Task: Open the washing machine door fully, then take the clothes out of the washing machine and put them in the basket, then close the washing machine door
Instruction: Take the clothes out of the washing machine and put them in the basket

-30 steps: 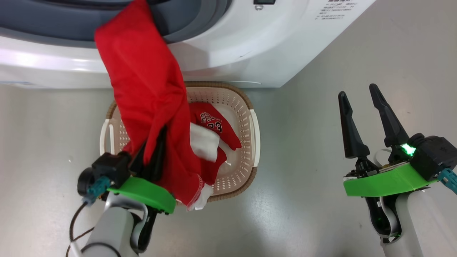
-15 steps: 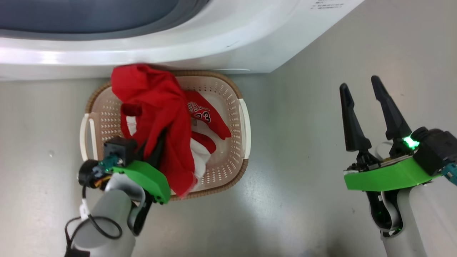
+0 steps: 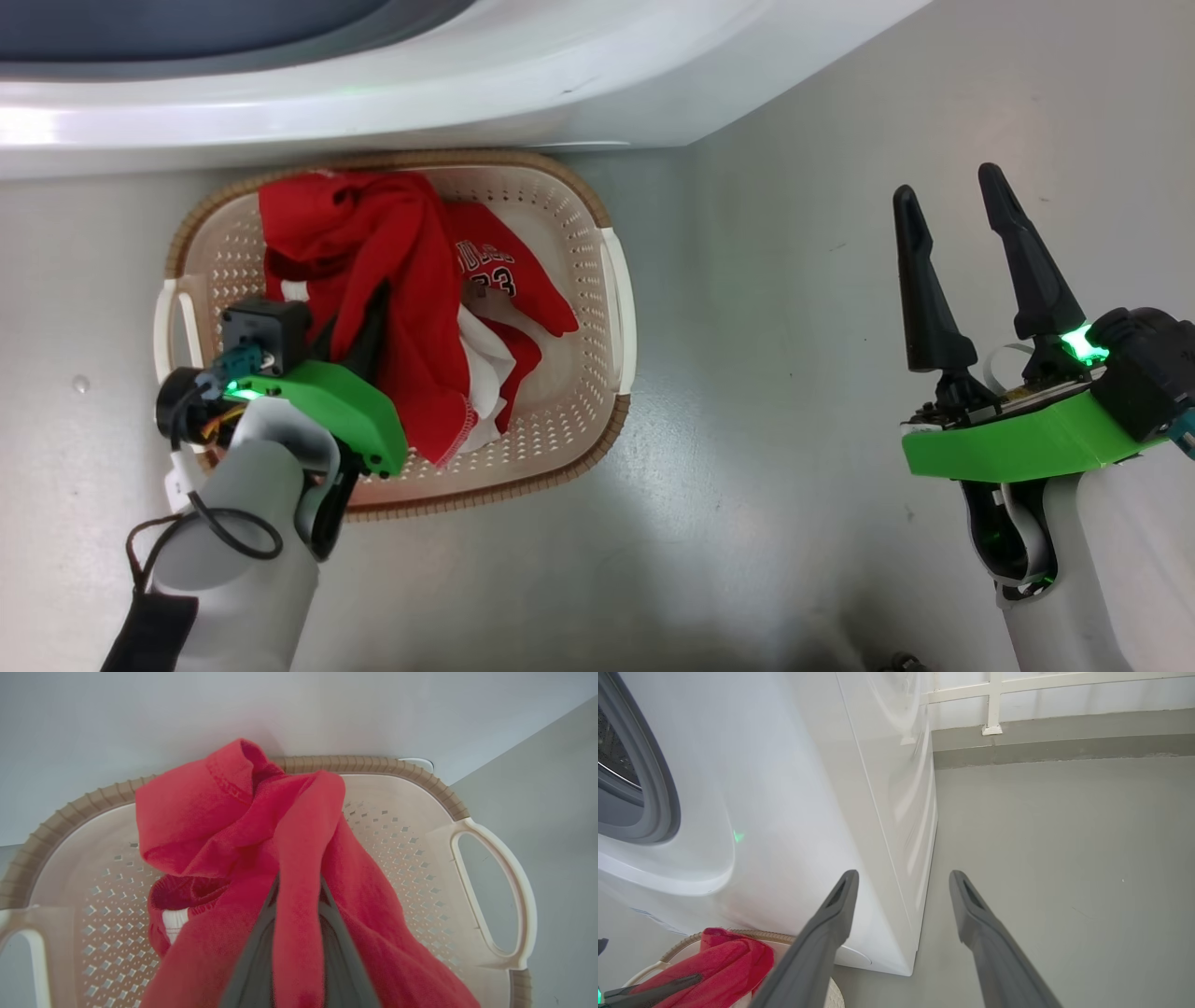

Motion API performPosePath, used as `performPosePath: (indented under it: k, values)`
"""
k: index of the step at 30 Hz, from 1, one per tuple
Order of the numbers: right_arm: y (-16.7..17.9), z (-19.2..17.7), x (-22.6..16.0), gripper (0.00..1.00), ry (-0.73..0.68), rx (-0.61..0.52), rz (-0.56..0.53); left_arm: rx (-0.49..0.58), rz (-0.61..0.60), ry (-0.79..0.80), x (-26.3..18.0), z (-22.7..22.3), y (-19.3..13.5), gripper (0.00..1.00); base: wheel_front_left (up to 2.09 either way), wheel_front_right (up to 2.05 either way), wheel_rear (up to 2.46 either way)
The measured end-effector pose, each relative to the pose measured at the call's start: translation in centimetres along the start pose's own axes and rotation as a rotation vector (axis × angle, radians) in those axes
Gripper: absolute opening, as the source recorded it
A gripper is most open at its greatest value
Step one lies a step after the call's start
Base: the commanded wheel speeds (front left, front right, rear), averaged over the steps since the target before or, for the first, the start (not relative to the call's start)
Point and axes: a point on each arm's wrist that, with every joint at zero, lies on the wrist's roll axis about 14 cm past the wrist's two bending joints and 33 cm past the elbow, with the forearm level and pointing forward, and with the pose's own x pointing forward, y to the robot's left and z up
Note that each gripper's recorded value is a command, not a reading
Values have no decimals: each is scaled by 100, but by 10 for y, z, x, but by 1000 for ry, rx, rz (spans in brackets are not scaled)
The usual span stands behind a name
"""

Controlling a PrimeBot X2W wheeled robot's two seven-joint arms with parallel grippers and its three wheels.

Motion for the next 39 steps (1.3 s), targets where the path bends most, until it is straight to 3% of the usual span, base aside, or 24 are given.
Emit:
performPosePath:
  k: [1,3,5,6,7,19,39]
  values:
    - [-1,0,0,100,1,-1,-2,-3,3,1,0,-1,1,5,0,0,0]
    - [-1,1,-1,100,0,-2,-3,-7,6,0,1,0,2,37,0,0,0]
    - [-1,2,-1,100,-4,-3,-3,-11,12,-8,0,3,3,56,0,0,0]
    - [-1,3,-1,100,-6,-3,-2,-13,15,-12,0,5,4,82,0,0,0]
    - [0,5,-1,100,-9,-3,-2,-14,17,-18,-1,7,4,100,0,0,0]
    - [9,30,-7,100,-59,-4,15,-38,41,-108,-24,37,4,100,0,0,0]
    - [29,63,-59,100,-98,-11,42,-11,109,-402,-121,113,2,100,0,0,0]
